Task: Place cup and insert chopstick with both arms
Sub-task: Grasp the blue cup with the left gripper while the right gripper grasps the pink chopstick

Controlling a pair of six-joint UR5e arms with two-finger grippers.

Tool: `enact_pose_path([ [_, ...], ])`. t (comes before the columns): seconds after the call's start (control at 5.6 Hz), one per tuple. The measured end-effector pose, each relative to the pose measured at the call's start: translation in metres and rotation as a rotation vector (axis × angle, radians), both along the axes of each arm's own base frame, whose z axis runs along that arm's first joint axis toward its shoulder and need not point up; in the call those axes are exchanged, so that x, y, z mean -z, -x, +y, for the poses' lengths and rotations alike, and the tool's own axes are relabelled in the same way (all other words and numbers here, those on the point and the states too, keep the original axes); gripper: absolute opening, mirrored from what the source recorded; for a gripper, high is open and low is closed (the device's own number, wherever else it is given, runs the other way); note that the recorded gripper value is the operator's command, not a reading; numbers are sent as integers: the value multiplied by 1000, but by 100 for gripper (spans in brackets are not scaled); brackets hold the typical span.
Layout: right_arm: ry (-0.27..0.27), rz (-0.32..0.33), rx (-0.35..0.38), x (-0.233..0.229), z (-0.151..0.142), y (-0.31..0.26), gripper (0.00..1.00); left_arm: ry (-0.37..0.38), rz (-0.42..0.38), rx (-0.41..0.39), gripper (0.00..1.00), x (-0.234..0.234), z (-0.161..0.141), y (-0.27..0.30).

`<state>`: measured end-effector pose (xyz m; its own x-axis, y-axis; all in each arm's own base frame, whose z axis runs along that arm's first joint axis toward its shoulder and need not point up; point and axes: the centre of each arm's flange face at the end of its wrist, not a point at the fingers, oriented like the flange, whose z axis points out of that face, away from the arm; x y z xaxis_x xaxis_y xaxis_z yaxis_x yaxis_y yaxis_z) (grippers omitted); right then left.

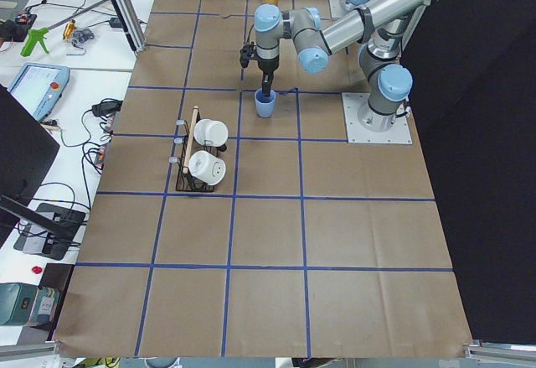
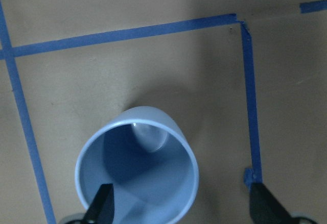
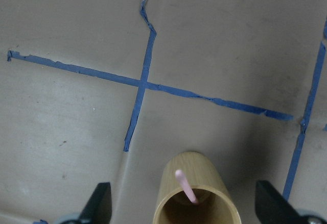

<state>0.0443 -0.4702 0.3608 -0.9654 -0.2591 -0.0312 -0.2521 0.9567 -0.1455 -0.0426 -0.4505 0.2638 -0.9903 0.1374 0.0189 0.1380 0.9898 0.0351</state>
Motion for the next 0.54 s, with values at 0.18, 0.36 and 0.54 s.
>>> enact_pose_path([
  [0.18, 37, 14, -51, 11, 3, -1, 100, -2, 0, 2, 10, 9, -4, 0],
  [0.36, 65, 23, -69, 18, 5, -1, 87, 0, 0, 4, 6, 11, -6, 1],
  [0.54, 82, 27, -71, 21, 6, -1, 53, 4, -1, 2, 6, 10, -7, 1],
])
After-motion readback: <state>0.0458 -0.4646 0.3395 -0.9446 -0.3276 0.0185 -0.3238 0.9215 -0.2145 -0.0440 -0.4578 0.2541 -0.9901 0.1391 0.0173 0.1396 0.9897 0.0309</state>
